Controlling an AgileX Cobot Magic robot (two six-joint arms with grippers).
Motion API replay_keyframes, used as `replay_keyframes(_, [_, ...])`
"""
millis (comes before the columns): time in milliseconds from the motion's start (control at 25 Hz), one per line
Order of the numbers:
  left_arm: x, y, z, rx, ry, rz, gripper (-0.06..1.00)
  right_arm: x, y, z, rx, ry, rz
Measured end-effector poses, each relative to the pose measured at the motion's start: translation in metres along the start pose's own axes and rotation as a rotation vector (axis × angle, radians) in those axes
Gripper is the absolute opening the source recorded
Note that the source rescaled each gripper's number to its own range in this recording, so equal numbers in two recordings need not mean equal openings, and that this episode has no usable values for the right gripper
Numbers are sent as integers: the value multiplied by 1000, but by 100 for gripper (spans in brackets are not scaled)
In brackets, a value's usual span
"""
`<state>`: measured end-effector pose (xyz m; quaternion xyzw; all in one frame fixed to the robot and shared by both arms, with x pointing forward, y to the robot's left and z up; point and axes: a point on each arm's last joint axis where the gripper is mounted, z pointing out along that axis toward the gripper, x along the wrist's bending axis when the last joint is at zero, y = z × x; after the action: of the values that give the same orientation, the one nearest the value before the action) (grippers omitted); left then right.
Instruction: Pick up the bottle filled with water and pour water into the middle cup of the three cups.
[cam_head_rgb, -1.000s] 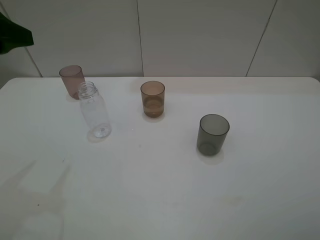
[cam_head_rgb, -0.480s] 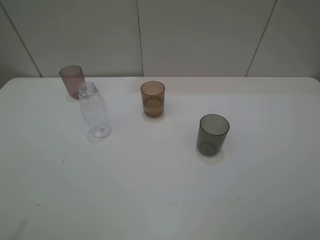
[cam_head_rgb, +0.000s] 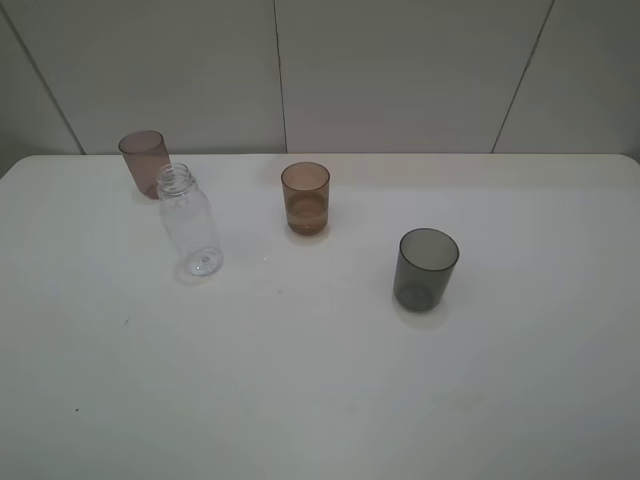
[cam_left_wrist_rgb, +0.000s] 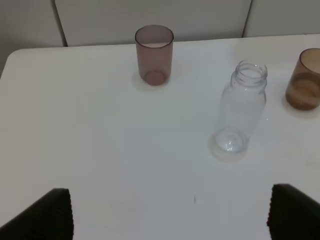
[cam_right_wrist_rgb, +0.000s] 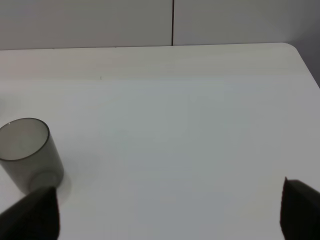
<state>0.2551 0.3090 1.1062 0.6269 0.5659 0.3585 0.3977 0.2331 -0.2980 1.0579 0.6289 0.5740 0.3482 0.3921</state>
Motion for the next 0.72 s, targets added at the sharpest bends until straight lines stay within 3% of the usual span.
replay_keyframes(280, [3,-30,-4,-36,10,5,100,0,0,0,0,0,0])
replay_keyframes(440, [2,-41,-7,-54,-21,-18,100,0,0,0,0,0,0])
replay_keyframes(720, [-1,-53,0,7,-49,-34,100,0,0,0,0,0,0])
